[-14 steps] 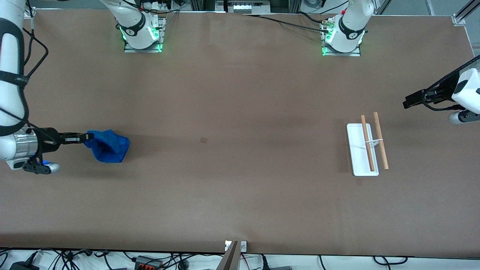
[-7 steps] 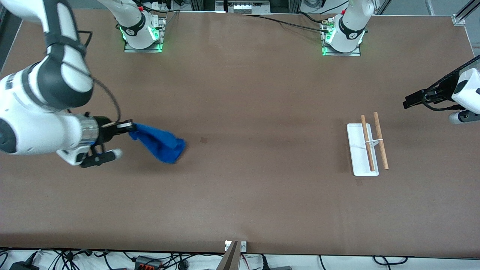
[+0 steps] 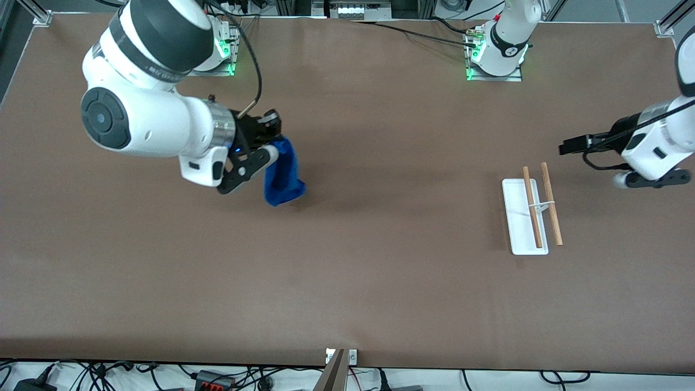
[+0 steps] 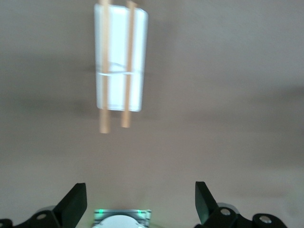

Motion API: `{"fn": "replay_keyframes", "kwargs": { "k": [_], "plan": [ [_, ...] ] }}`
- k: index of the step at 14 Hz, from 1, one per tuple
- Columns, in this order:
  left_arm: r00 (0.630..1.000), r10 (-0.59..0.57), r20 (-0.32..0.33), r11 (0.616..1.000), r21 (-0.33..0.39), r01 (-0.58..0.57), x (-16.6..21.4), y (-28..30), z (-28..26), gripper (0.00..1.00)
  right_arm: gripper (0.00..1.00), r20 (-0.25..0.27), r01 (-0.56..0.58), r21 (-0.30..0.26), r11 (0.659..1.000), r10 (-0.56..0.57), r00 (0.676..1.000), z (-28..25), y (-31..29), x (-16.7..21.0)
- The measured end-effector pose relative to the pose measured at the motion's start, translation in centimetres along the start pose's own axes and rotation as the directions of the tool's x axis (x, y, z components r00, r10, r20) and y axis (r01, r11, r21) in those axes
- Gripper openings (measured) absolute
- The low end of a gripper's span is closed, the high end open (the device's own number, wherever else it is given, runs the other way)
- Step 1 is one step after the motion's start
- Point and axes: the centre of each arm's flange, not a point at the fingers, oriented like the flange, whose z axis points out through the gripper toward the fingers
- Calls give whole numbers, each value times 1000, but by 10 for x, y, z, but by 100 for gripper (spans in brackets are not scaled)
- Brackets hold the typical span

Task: Pass towel and hang on rack
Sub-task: 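Lift the towel with the right gripper while the left gripper approaches, then grasp the towel with the left gripper beside the right gripper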

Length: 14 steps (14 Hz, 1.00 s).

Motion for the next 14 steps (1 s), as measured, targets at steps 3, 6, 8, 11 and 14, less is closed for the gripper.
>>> {"fn": "replay_keyframes", "kwargs": {
  "k": [3, 6, 8, 11, 14],
  "plan": [
    [980, 182, 84, 982, -64, -177, 12, 29, 34, 100, 2, -88, 72, 86, 994, -64, 994, -3, -44, 7],
    [820, 571, 36, 805, -220, -551, 23, 63, 62, 100, 2, -169, 131, 115, 985, -111, 979, 4, -80, 14],
    [689, 721, -69, 631, -345, -695, 40, 70, 88, 100, 2, -197, 157, 127, 979, -130, 972, 7, -96, 16],
    [443, 856, -266, 329, -379, -865, 52, 106, 114, 100, 2, -199, 177, 138, 975, -147, 969, 11, -108, 15],
    [287, 876, -387, 126, -391, -912, 40, 172, 132, 100, 2, -194, 190, 143, 971, -161, 968, 14, -115, 13]
  ]
}}
